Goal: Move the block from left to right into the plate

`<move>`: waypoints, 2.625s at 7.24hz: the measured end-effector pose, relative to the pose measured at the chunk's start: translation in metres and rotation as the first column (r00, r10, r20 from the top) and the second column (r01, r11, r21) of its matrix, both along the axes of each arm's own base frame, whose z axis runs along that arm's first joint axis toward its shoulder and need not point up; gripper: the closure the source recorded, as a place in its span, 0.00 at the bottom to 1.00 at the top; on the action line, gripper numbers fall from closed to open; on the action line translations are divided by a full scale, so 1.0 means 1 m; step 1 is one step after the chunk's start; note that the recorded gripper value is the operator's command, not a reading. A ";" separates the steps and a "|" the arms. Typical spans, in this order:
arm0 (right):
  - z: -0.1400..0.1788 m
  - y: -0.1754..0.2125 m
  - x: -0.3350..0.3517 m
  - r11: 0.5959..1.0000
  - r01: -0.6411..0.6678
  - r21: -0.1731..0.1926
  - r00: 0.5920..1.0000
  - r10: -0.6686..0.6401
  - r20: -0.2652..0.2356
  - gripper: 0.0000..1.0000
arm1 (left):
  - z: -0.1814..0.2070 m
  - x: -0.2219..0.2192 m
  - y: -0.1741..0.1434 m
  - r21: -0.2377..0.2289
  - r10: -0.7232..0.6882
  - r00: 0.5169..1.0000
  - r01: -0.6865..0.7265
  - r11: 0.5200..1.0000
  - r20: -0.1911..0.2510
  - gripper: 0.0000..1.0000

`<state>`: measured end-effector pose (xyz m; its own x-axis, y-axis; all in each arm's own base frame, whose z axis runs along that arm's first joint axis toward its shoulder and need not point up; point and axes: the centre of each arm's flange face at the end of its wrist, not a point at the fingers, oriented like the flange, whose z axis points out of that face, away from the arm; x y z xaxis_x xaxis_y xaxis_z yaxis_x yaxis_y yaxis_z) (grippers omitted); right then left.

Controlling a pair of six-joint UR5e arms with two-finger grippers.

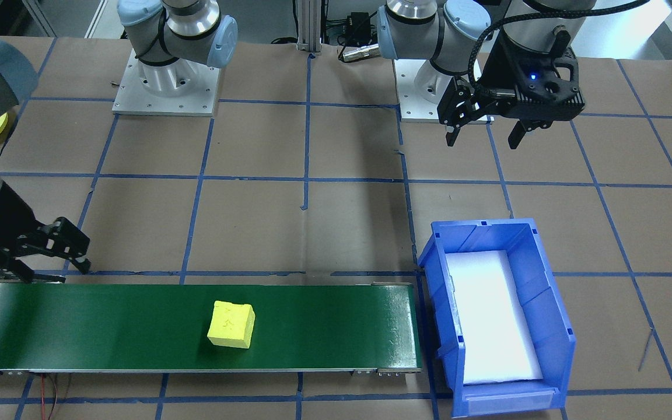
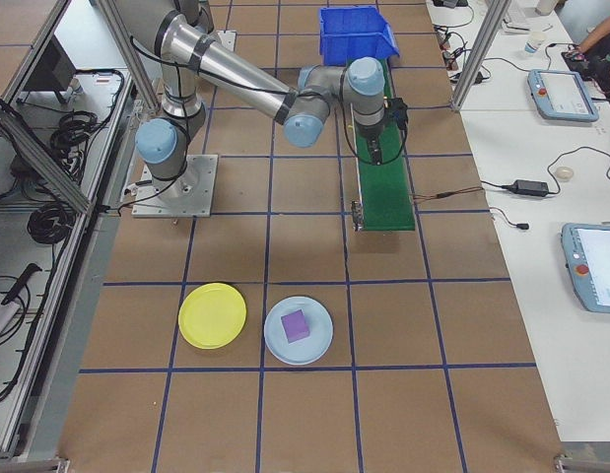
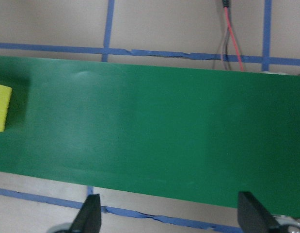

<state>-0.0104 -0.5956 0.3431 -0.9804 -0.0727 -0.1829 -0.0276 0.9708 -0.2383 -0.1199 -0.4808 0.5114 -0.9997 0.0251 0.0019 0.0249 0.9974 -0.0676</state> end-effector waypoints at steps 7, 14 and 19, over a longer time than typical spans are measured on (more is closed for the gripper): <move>-0.043 -0.039 0.069 0.965 0.214 0.152 0.947 -0.243 0.209 0.00 | 0.001 0.001 0.000 -0.004 0.001 1.000 -0.001 1.000 0.000 0.00; -0.071 -0.059 0.066 0.959 0.221 0.179 0.944 -0.257 0.208 0.00 | 0.002 0.001 0.000 -0.005 0.003 1.000 -0.003 1.000 0.000 0.00; -0.088 -0.062 0.040 0.995 0.040 0.090 0.998 -0.036 -0.054 0.68 | 0.003 0.001 -0.001 -0.007 0.004 1.000 -0.004 1.000 0.000 0.00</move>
<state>0.0296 -0.6574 0.2552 -0.9905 -0.0206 -0.1357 -0.0004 0.9890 -0.1477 -0.1184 -0.4815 0.5140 -0.9998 0.0216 0.0017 0.0214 0.9970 -0.0746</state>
